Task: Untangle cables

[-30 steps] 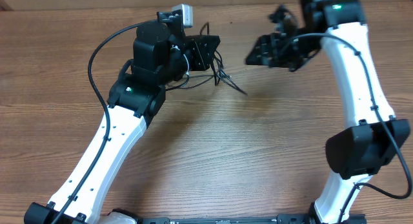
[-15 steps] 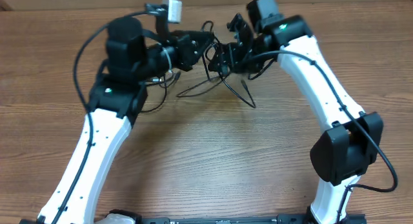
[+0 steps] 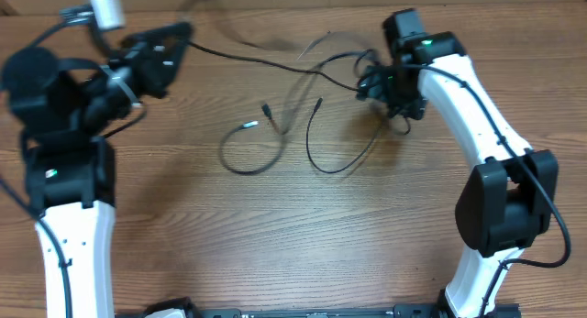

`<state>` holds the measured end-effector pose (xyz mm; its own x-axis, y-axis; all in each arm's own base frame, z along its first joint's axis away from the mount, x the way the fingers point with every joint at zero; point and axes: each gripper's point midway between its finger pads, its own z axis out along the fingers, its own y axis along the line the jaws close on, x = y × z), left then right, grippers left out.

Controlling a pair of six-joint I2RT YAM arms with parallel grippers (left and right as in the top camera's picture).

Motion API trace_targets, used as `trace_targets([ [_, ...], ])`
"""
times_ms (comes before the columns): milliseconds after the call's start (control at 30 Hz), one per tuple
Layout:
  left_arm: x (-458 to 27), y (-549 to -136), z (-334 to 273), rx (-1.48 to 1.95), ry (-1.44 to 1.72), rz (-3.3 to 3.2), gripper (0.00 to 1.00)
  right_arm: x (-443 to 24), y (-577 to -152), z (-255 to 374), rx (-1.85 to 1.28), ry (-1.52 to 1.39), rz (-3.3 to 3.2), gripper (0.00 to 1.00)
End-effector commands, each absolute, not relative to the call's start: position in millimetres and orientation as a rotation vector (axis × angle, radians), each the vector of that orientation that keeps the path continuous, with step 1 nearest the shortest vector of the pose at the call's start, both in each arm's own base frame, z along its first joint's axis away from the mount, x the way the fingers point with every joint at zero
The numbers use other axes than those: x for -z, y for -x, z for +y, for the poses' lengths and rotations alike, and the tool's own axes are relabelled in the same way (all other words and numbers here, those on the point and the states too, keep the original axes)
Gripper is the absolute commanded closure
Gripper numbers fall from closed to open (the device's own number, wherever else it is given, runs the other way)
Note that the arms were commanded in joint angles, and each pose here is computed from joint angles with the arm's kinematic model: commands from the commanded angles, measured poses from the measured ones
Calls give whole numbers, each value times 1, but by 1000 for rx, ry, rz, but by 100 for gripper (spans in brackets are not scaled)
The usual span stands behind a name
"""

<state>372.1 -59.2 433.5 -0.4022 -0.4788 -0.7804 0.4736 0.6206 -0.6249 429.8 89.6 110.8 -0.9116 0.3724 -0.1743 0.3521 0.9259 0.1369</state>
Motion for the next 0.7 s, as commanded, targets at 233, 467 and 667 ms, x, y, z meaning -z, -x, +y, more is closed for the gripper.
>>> trace_targets([
  [233,-448,-361,-10,982,94,1652,96,-111,-430,35,58,-690,2834,0],
  [467,-449,-357,43,922,250,1621,96,-111,-428,12,129,-713,2830,0],
  [667,-456,-351,38,968,207,1611,96,-129,-419,136,-796,-40,2907,0],
])
